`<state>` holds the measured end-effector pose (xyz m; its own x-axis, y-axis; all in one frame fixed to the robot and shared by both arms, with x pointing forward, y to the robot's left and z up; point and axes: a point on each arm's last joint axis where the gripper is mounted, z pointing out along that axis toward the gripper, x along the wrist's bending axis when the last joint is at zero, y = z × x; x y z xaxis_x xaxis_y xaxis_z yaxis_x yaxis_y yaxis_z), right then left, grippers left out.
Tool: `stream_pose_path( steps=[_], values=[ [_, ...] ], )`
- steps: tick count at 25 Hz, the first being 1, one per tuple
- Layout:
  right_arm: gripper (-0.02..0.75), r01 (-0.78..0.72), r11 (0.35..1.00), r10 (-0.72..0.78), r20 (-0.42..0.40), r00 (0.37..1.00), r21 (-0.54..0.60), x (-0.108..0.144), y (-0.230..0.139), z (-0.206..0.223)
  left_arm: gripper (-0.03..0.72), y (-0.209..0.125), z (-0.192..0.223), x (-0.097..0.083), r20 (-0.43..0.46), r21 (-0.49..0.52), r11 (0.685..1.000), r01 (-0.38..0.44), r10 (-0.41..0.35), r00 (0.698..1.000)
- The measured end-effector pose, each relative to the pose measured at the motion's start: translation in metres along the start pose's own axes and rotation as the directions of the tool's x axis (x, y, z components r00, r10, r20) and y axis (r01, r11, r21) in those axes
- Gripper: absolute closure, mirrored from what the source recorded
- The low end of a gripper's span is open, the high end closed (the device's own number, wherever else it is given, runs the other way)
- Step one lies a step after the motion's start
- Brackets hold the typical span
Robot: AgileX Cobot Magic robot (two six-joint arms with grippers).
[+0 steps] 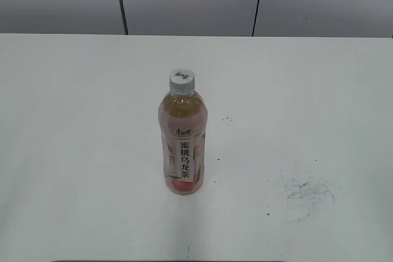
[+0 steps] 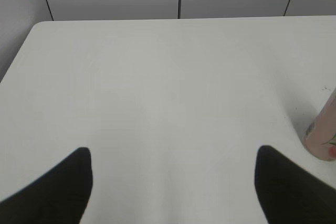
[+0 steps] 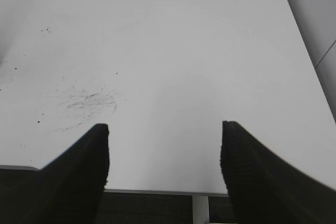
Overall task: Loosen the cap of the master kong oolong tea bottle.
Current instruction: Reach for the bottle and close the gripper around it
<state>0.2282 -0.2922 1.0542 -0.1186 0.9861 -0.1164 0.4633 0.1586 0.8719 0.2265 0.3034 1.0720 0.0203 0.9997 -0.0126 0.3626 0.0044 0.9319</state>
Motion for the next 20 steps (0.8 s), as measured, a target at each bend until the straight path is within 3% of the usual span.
stream_pose_path(
  steps=[20],
  values=[
    [0.236,0.0,1.0,0.0,0.002,1.0,-0.008,-0.0002,0.0007,0.0,0.125,0.0,0.0,0.0,0.0,0.0,1.0,0.0,0.0,1.0]
  ],
)
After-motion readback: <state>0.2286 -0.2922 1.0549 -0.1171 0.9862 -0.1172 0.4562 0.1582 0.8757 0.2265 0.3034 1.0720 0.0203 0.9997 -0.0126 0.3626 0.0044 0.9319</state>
